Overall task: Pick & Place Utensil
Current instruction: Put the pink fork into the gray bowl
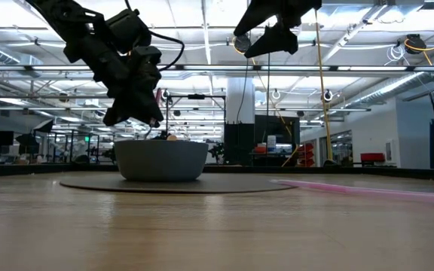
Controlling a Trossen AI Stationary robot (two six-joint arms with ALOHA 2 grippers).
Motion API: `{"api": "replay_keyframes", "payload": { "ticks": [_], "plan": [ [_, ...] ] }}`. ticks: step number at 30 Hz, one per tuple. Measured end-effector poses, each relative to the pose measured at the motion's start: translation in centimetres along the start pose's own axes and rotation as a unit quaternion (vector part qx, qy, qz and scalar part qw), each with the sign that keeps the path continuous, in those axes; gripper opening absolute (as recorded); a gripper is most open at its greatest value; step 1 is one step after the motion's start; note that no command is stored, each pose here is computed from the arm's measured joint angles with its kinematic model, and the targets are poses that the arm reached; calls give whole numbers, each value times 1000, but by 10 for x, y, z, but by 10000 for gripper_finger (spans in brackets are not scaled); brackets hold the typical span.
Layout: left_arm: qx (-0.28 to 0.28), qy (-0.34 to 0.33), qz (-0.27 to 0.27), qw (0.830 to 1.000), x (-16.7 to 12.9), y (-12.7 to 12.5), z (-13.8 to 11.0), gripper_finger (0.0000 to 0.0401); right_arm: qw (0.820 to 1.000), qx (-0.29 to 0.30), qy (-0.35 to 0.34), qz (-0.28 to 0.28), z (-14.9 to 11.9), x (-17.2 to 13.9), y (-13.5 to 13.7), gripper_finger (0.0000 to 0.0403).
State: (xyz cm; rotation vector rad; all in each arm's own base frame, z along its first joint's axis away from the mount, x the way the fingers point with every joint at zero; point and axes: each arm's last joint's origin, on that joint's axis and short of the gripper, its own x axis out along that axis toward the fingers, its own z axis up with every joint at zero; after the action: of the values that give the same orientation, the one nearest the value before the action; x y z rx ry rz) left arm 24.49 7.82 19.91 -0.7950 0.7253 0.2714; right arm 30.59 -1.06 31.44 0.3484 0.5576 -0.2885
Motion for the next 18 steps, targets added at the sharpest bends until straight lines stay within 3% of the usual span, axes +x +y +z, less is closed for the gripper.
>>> {"api": "replay_keyframes", "payload": {
  "ticks": [6,12,18],
  "plan": [
    [3,-12,1,1000,0,-1,2,52,999,35,-17,37,-18,15,-3,293],
    [0,-9,5,1000,4,1,2,70,998,61,-5,34,-35,23,-9,293],
    [-8,5,-8,1000,23,4,2,52,997,62,-4,34,-36,23,-9,293]
  ]
}}
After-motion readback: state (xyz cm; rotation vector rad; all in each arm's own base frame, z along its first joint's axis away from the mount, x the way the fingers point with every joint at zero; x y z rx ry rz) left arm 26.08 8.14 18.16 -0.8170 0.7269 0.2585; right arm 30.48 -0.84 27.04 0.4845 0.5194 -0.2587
